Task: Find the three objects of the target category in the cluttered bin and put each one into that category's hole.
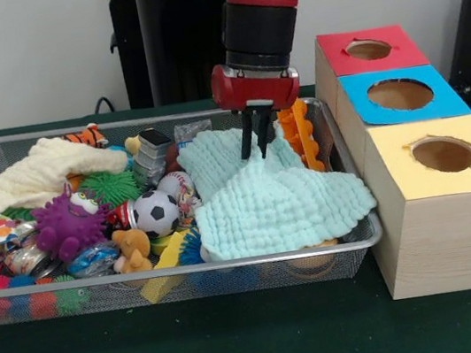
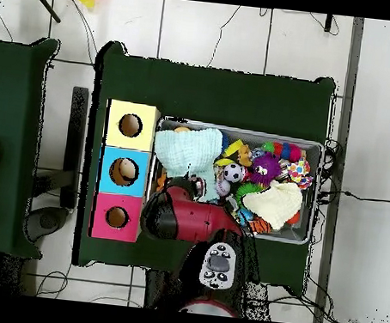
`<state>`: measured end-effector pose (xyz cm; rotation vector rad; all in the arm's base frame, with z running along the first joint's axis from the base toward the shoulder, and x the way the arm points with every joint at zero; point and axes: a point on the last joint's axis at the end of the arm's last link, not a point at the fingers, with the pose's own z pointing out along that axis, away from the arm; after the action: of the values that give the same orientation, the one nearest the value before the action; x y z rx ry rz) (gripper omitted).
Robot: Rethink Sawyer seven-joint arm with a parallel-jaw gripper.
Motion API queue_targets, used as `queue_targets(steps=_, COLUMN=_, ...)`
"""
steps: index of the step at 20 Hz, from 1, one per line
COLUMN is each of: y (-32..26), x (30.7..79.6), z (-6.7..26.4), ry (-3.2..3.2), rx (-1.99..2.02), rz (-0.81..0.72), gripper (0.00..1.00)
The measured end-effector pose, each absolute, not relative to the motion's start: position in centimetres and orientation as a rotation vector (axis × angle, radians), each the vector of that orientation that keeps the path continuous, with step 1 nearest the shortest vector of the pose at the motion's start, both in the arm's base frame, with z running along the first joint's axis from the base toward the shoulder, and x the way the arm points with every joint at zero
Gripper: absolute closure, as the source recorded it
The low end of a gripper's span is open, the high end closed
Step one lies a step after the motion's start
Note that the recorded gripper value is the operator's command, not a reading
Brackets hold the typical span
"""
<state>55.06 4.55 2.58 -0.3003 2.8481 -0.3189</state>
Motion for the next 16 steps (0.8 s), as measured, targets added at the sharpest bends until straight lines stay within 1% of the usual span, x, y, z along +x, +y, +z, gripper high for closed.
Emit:
queue_targets(steps=4, y=4.2, x=55.5, z=5.4, ry=2.847, rx=-0.280, rz=-0.335, gripper=1.00)
queue_targets(steps=6, y=3.7, x=55.8, z=7.5, ry=2.845, rx=-0.255, rz=-0.340, gripper=1.00)
queue_targets(steps=11, y=2.8, x=55.8, z=9.9, ry=2.840, rx=-0.218, rz=-0.348, gripper=1.00)
queue_targets(steps=16, y=-0.2, x=55.3, z=12.0, ry=2.831, rx=-0.138, rz=-0.360, gripper=1.00)
